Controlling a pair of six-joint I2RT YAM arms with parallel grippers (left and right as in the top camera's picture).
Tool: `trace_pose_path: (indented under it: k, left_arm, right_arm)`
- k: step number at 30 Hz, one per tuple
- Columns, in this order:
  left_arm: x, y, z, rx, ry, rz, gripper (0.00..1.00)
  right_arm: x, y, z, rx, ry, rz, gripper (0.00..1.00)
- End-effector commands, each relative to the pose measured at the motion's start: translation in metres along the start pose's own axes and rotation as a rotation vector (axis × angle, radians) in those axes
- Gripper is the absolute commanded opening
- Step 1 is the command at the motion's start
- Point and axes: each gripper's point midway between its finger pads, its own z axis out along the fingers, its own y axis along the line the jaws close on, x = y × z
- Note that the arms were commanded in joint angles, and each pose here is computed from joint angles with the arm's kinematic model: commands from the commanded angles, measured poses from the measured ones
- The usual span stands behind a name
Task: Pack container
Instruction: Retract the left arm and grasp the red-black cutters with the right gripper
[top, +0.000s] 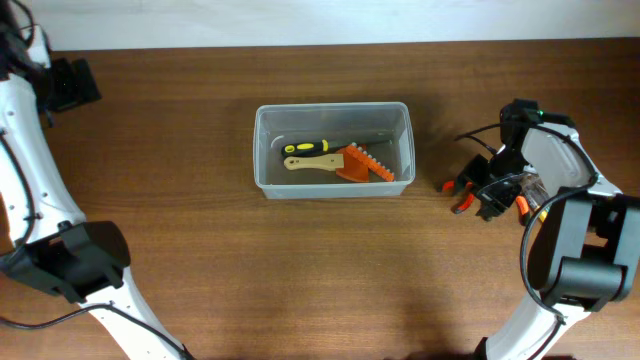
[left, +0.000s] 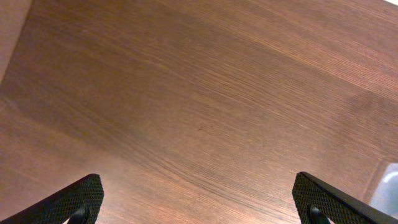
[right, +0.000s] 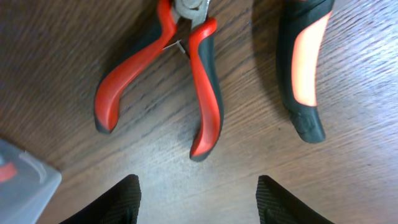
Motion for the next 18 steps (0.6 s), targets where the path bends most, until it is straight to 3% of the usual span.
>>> trace_pose_path:
  k: [1,18]
  left_arm:
    - [0.0,0.01,0.001,0.001,0.002,-0.038,0.99]
    - [0.0,0.011,0.001,0.0,0.002,-0.04,0.99]
  right_arm:
    - [-0.004,0.005,0.003,-0.016,-0.002,0.059,0.6]
    - [-0.022,-0.009,0.008,0.054,-0.093,0.08,0.6]
